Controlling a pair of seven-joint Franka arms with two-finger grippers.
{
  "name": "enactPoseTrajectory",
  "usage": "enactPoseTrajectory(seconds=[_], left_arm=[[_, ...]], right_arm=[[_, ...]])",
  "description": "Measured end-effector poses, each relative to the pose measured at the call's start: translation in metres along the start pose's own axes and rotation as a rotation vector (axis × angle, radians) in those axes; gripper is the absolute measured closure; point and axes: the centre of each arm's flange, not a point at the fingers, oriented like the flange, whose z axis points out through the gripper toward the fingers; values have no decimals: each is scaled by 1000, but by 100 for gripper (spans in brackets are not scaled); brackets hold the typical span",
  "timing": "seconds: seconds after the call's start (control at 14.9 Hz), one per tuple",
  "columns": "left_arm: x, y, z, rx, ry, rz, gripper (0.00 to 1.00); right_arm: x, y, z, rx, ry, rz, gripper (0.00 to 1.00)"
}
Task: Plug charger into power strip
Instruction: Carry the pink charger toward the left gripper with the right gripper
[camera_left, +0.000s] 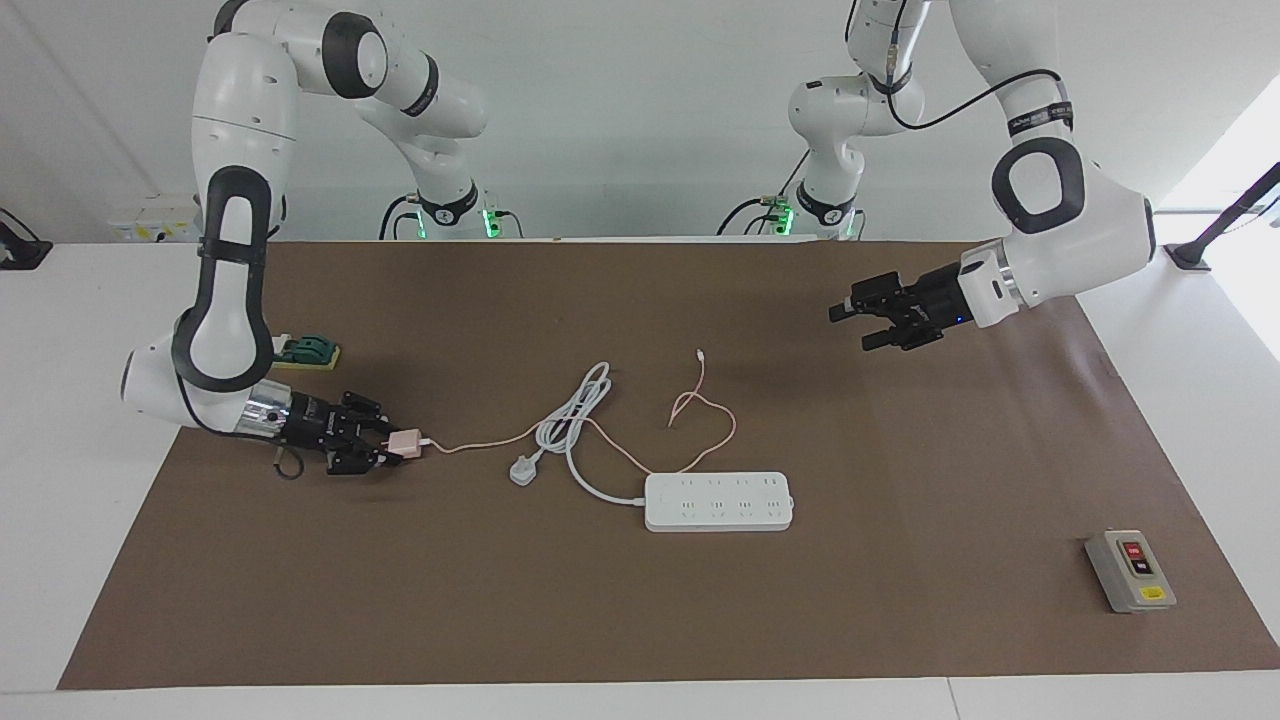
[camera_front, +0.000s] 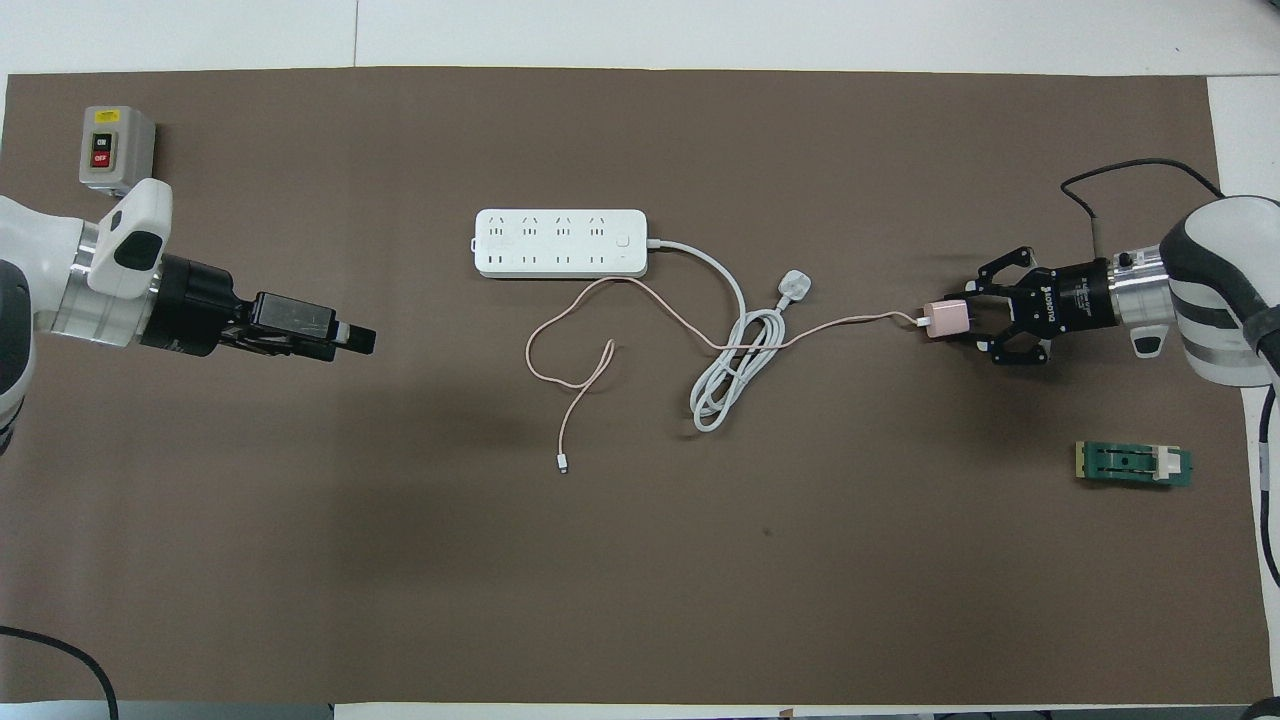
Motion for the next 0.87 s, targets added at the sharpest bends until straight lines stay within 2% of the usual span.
enactPoseTrajectory(seconds=[0.13, 0.27, 0.54, 0.87], left_arm=[[7, -4, 16, -155, -15, -13, 0], [14, 0, 27, -275, -3, -22, 0], [17, 8, 51, -470, -7, -62, 0], [20, 1, 77, -605, 4, -61, 0]], right_arm=[[-37, -17, 4, -9, 9, 4, 50], [-82, -34, 7, -14, 17, 18, 50], [-173, -59, 25, -10, 35, 66, 50], [-257, -79, 58, -3, 24, 143, 50]])
